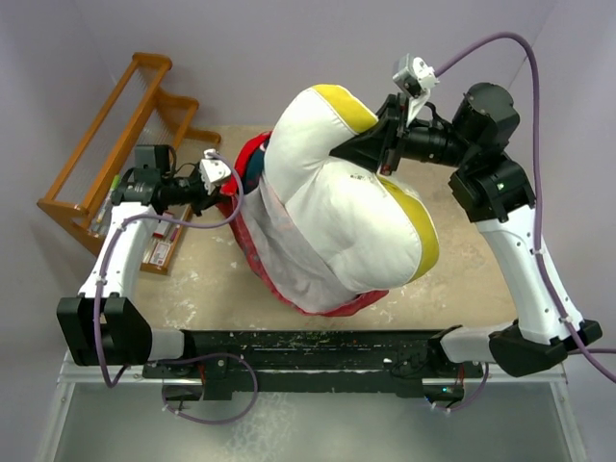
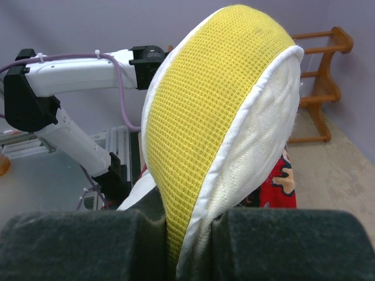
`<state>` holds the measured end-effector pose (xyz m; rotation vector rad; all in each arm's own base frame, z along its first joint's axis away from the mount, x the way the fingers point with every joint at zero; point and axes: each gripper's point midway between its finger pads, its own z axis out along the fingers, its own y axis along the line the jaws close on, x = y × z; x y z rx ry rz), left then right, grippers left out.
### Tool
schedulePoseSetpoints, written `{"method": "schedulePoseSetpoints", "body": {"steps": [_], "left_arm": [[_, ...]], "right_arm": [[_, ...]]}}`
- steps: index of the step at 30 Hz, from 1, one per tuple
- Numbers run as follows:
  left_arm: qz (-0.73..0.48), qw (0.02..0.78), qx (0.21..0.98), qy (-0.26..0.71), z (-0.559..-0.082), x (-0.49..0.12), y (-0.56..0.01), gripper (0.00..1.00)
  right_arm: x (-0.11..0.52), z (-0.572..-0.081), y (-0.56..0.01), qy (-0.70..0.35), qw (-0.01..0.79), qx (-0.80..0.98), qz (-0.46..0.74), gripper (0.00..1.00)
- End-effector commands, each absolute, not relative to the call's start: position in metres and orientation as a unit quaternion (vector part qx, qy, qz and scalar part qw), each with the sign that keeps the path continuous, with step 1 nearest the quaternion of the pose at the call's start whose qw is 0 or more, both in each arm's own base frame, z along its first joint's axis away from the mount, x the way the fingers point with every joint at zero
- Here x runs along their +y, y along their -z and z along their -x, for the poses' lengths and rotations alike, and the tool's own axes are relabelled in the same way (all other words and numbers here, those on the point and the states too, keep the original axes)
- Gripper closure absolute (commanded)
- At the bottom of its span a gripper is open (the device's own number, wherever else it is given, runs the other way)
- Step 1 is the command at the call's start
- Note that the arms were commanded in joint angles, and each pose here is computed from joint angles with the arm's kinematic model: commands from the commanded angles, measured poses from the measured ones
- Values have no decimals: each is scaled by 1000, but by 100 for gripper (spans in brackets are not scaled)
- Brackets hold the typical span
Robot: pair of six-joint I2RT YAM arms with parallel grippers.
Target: Remove the pillowcase from the pillow
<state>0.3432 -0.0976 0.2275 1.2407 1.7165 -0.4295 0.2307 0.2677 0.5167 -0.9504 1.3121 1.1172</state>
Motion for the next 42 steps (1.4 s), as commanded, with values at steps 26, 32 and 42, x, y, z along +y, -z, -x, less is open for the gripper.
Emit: {"method": "schedulePoseSetpoints", "body": {"steps": [26,32,42], "left_arm": [[-336,378,850,-145,-413,44,-103,100],[-338,379,849,-149,-410,45,-102,100],[-365,486,794,-16,-430,-86,-243,100]], "right_arm": [[23,-130,-802,-180,961,205,-39,100],[3,-124,-799,-136,965,215,-69,100],[41,-205,-726,-115,930,349,-10,100]]}}
